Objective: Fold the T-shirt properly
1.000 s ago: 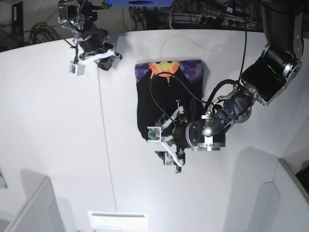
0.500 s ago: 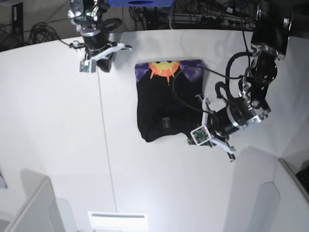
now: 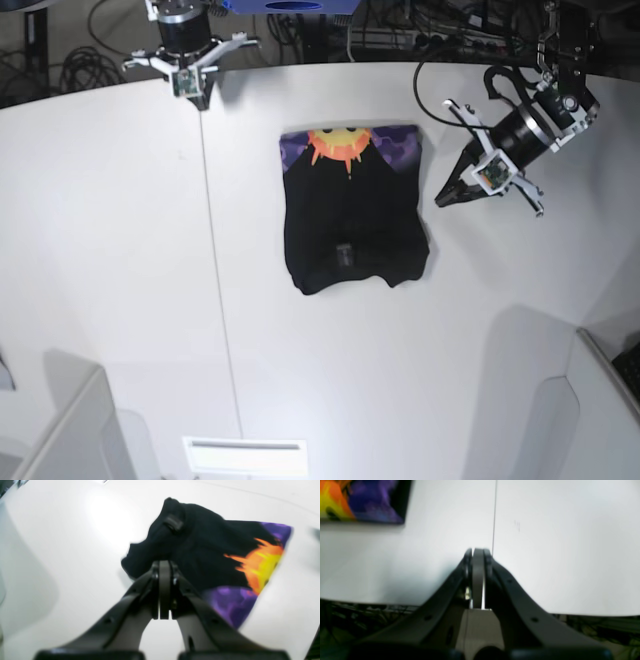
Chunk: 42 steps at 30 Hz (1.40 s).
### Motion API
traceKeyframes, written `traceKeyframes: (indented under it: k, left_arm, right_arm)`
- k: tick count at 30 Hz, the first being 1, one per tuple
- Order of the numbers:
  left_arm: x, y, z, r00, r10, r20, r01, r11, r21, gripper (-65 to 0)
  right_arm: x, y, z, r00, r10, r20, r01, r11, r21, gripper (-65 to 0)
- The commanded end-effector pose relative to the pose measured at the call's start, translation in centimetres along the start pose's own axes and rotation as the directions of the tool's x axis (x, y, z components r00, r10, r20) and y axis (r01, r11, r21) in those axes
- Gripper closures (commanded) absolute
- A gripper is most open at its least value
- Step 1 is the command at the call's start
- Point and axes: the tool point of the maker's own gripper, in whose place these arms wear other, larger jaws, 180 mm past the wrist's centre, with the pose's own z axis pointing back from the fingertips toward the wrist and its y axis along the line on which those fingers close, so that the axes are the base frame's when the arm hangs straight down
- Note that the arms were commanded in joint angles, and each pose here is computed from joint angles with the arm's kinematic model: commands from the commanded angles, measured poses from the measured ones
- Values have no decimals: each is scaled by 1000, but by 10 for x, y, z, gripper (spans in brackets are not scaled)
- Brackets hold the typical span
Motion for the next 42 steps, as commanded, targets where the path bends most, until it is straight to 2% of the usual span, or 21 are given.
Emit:
traceKeyframes:
  k: [1, 7, 12, 14, 19, 24, 29, 31, 33, 39, 42]
  left_arm:
    - [5, -3, 8, 999, 11, 32, -11, 1000, -1, 0]
    - [-27, -39, 43, 992, 126, -6, -126, 991, -40, 0]
    - [-70, -67, 68, 964, 250, -91, -255, 966, -46, 0]
    - [-84, -82, 83, 946, 303, -117, -310, 950, -47, 0]
    - [-113, -111, 120, 891, 424, -159, -433, 901, -24, 0]
    - [-156, -133, 149, 814, 538, -219, -538, 840, 65, 0]
    - [-201, -159, 178, 714, 628, -310, -612, 775, 159, 0]
    - [-216, -174, 178, 680, 646, -347, -639, 754, 152, 0]
    - [-230, -185, 180, 645, 663, -381, -660, 734, 161, 0]
    - [-270, -196, 174, 561, 720, -409, -694, 678, 242, 0]
    - [-288, -202, 170, 515, 745, -425, -707, 649, 281, 0]
  right_arm:
    - [3, -1, 8, 1000, 14, 24, -14, 1000, 5, 0]
    - [-34, -1, 39, 995, 65, -79, -61, 997, 49, 0]
    - [-62, 4, 66, 982, 65, -178, -53, 996, 70, 0]
    - [-77, 6, 77, 968, 69, -243, -51, 995, 80, 0]
    - [-112, 10, 99, 906, 78, -416, -41, 994, 96, 0]
    - [-128, 12, 116, 876, 83, -475, -36, 994, 107, 0]
    - [-169, 11, 128, 820, 112, -562, -53, 991, 121, 0]
    - [-186, 12, 127, 798, 123, -589, -58, 990, 128, 0]
    - [-201, 24, 125, 781, 114, -614, -25, 988, 153, 0]
    - [-245, 45, 114, 717, 116, -688, 78, 967, 244, 0]
    - [-268, 45, 104, 679, 147, -719, 89, 956, 280, 0]
